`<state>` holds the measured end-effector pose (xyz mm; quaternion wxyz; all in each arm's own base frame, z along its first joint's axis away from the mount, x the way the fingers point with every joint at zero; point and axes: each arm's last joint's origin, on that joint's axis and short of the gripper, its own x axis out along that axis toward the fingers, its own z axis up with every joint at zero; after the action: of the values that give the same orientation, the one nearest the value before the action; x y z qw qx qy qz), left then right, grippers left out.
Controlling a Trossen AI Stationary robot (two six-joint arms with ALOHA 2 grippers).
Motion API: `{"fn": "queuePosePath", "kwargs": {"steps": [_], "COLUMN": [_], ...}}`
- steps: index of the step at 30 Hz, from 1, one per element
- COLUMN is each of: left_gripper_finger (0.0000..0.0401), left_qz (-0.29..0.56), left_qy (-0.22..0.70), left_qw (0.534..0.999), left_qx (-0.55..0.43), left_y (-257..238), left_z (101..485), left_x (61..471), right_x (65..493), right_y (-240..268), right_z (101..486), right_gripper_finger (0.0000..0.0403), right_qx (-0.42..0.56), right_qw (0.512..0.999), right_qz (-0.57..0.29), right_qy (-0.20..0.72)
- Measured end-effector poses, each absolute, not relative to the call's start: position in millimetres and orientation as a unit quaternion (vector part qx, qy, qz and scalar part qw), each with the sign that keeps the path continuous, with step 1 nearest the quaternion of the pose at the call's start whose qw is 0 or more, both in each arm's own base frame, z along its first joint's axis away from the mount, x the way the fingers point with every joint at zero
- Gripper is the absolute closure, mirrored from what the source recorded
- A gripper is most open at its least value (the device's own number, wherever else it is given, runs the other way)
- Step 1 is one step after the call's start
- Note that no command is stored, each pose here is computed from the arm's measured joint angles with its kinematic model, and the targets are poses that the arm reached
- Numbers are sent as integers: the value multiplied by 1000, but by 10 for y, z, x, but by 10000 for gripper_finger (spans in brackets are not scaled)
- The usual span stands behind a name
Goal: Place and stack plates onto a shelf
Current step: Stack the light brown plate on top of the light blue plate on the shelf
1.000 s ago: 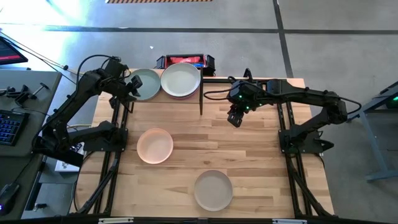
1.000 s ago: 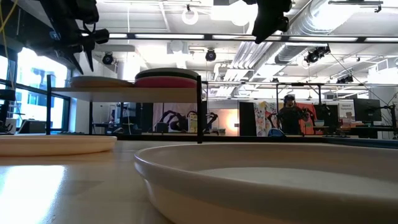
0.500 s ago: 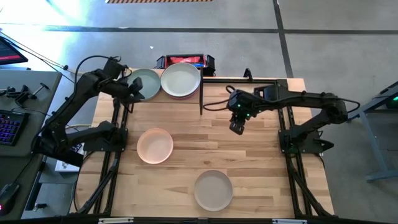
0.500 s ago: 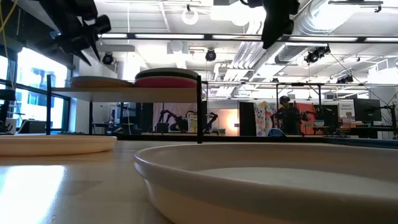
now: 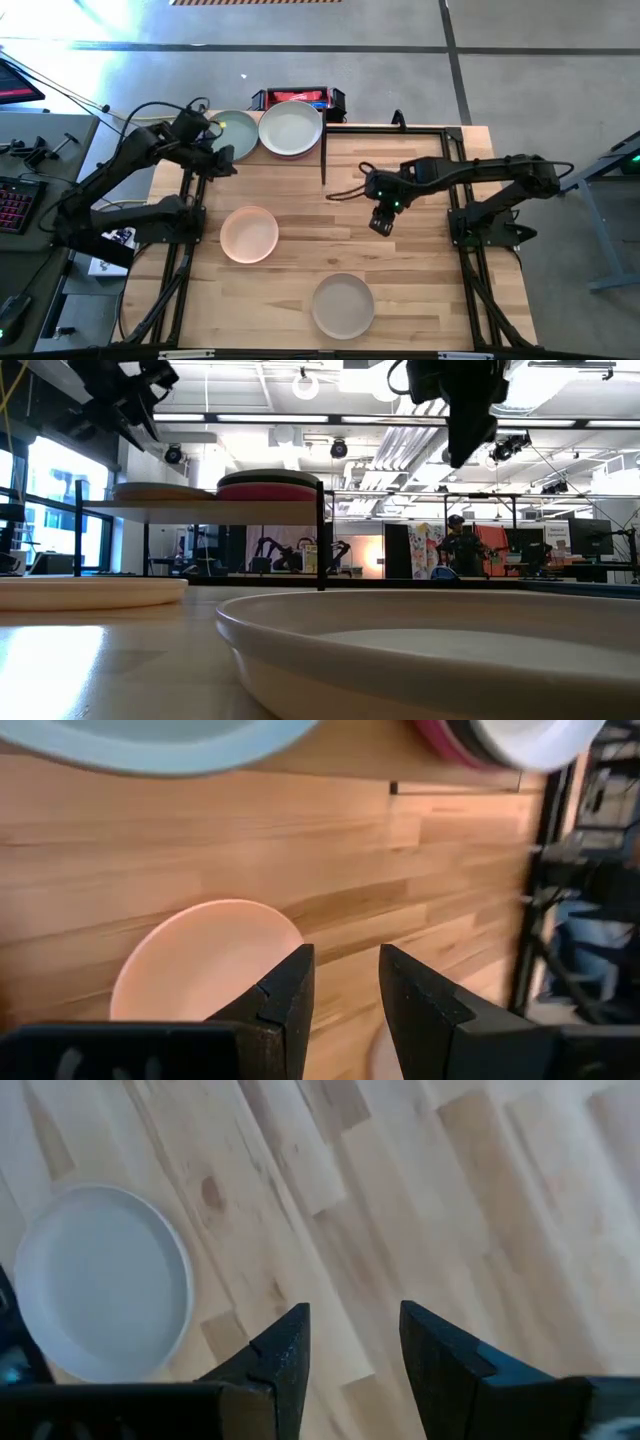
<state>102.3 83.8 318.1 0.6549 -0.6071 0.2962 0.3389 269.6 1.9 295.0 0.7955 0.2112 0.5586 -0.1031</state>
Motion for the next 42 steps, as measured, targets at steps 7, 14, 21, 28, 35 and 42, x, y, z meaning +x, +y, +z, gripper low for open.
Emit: {"fn": "queuePosePath", "kwargs": {"steps": [7,14,21,28,35,42], "left_gripper_finger": [298,298,298,298,298,298], "left_qz": [293,245,234,207,177,155], "left_qy": [345,388,413,427,418,441], "left_qw": [696,721,740,752,776,783], "left_qx": [-557,-519,-477,-458,-437,-410], "left_y": [679,481,300,142,-5,-166], "left_z": [3179,3177,3167,3160,3160,3074], "left_x": [1155,1251,1329,1423,1595,1795], "right_x": [2749,2837,2927,3049,3112,3150], "right_y": [253,518,828,1148,1328,1431], "right_z": [2811,2773,2589,2326,2074,1861], "right_gripper_finger": [269,269,269,269,269,269], "right_qx": [276,322,332,334,317,298], "right_qw": [791,793,777,767,759,753], "right_qz": [-118,-115,-118,-110,-120,-129], "right_qy": [532,504,521,536,555,572]}}
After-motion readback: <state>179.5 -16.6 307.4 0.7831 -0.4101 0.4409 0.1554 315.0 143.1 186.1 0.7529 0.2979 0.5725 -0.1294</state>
